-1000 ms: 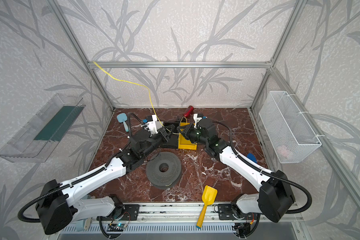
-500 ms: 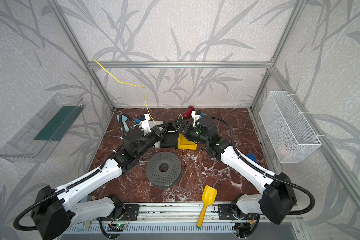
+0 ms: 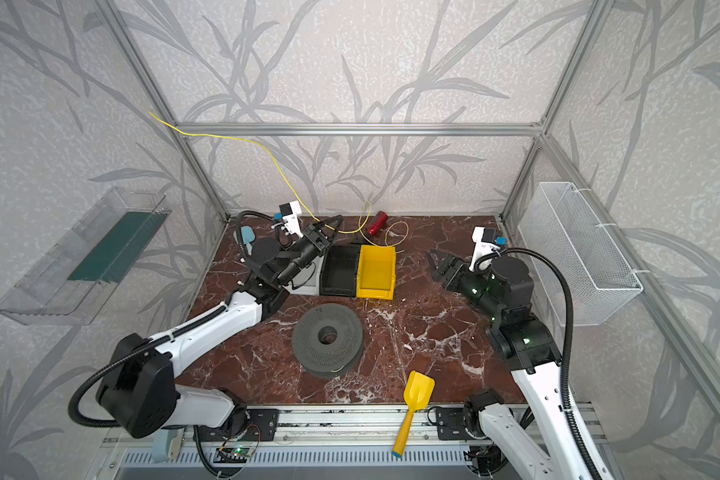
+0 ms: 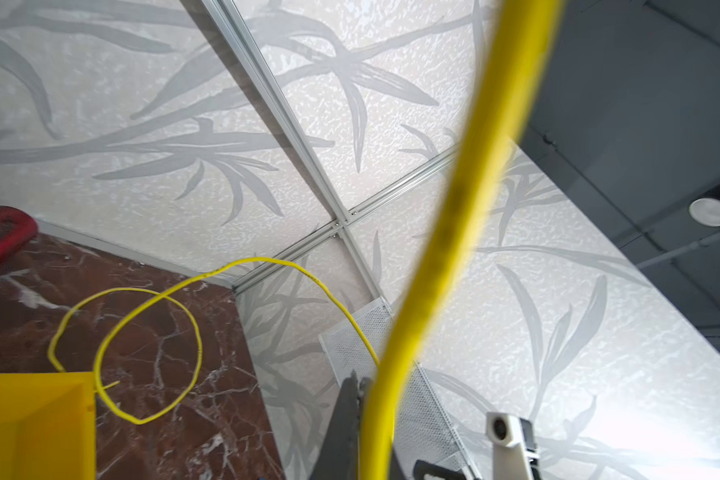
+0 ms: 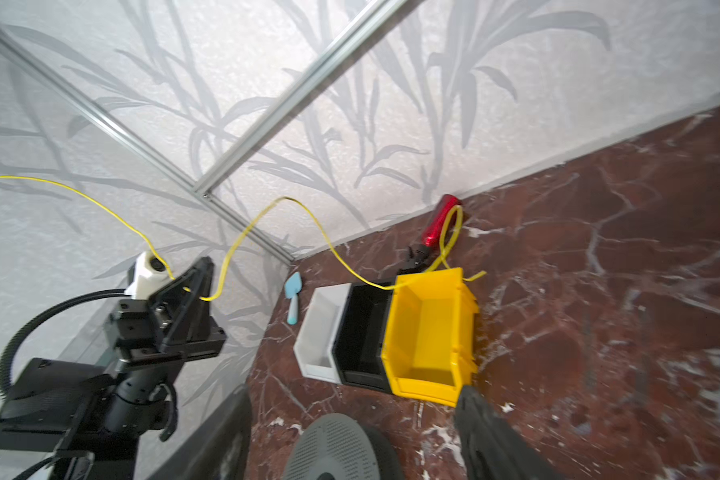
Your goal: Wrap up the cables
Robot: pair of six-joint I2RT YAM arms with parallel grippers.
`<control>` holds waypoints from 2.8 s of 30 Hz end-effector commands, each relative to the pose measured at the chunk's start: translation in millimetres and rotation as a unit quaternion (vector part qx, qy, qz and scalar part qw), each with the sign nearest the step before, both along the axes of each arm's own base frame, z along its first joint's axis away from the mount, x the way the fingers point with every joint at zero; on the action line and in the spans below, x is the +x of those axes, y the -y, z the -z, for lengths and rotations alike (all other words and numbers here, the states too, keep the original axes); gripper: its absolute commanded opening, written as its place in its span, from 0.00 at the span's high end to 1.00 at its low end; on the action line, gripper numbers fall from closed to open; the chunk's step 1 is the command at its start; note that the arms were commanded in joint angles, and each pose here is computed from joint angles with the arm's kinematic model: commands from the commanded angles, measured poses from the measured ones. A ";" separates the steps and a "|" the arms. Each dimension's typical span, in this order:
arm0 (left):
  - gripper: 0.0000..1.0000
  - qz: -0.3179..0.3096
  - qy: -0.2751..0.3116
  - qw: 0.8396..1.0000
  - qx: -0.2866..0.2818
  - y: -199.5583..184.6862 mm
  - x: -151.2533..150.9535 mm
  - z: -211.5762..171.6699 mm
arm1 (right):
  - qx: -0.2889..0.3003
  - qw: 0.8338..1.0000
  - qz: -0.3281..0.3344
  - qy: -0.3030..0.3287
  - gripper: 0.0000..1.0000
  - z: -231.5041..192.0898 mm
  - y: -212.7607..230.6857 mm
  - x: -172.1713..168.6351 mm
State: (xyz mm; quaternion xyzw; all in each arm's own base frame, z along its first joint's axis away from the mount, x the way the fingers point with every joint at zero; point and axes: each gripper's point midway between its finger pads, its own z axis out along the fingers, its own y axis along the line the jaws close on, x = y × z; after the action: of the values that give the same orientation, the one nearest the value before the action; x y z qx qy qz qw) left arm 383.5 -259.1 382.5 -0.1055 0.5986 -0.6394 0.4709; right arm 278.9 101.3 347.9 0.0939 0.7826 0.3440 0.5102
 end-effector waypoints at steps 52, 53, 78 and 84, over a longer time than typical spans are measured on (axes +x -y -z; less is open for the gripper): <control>1.00 0.072 0.055 0.996 0.020 -39.0 -115.2 -188.2 | 0.069 0.886 -0.458 0.025 0.18 106.6 -167.4 15.9; 1.00 0.072 0.055 0.995 0.027 -39.3 -117.3 -189.4 | 0.073 0.879 -0.471 0.024 0.18 105.9 -170.0 15.5; 1.00 0.050 0.062 0.996 0.028 -53.0 -130.7 -192.9 | 0.077 0.796 -0.601 -0.009 0.20 132.1 -254.1 -30.7; 1.00 0.047 0.060 0.997 0.030 -53.8 -130.7 -190.5 | 0.067 0.794 -0.604 -0.007 0.23 133.2 -259.9 -32.7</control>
State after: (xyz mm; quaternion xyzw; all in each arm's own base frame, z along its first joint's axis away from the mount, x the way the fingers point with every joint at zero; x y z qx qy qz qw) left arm 262.0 -211.1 565.2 -0.0307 0.6045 -0.6457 0.4655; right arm 241.8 358.5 211.0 -0.3512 0.6620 0.6399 0.1705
